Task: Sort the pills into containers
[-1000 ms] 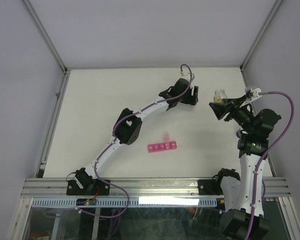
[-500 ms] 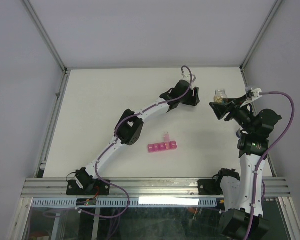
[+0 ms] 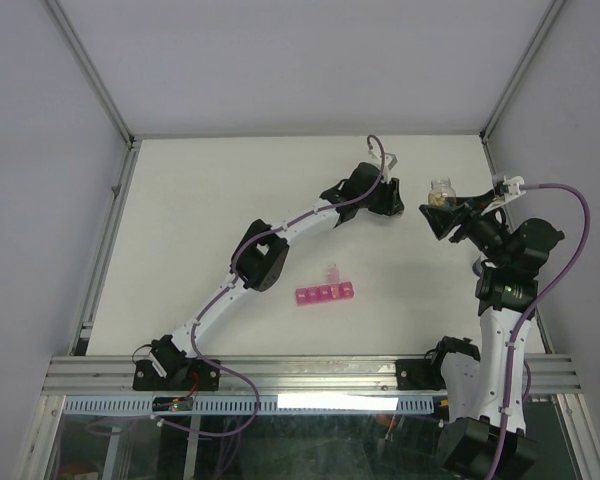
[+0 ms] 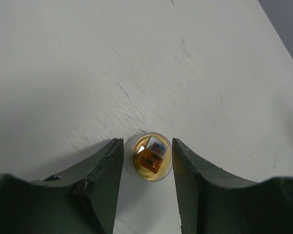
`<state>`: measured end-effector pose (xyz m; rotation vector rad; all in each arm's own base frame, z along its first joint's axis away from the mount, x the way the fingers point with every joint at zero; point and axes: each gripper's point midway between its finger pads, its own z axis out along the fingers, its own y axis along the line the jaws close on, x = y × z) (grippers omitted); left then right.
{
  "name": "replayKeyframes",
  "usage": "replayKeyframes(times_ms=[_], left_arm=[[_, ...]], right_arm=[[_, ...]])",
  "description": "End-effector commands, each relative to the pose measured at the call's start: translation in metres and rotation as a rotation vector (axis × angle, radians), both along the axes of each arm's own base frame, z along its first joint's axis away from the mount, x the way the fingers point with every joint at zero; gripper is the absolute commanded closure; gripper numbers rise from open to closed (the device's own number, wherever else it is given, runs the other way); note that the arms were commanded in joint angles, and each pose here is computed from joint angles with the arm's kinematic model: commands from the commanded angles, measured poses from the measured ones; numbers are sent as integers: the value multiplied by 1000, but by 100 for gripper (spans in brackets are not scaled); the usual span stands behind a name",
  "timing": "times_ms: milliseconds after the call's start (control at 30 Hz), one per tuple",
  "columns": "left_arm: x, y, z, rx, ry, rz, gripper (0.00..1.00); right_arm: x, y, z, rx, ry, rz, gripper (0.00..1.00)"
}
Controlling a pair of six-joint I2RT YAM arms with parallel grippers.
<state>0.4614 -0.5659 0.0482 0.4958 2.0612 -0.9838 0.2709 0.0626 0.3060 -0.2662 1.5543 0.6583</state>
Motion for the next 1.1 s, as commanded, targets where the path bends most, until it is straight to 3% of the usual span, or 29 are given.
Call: replayKeyframes(times_ms=[0,667,900,1067], left_arm=[[-27,-22,34,-66,-73,-156,55],[-137,-63,52,-83,-200,-557,58],[-125,-55,83,-157,-250,-404,54],[-121,-33,97,-193,-332,-266,46]], right_arm=[[-2,0,12,-12,-58,10,100],[-1,-4,13,-12,-56,-4,100],[-2,-5,14,-13,-59,-13,100],[-2,-8,16,-11,-52,-23,100]])
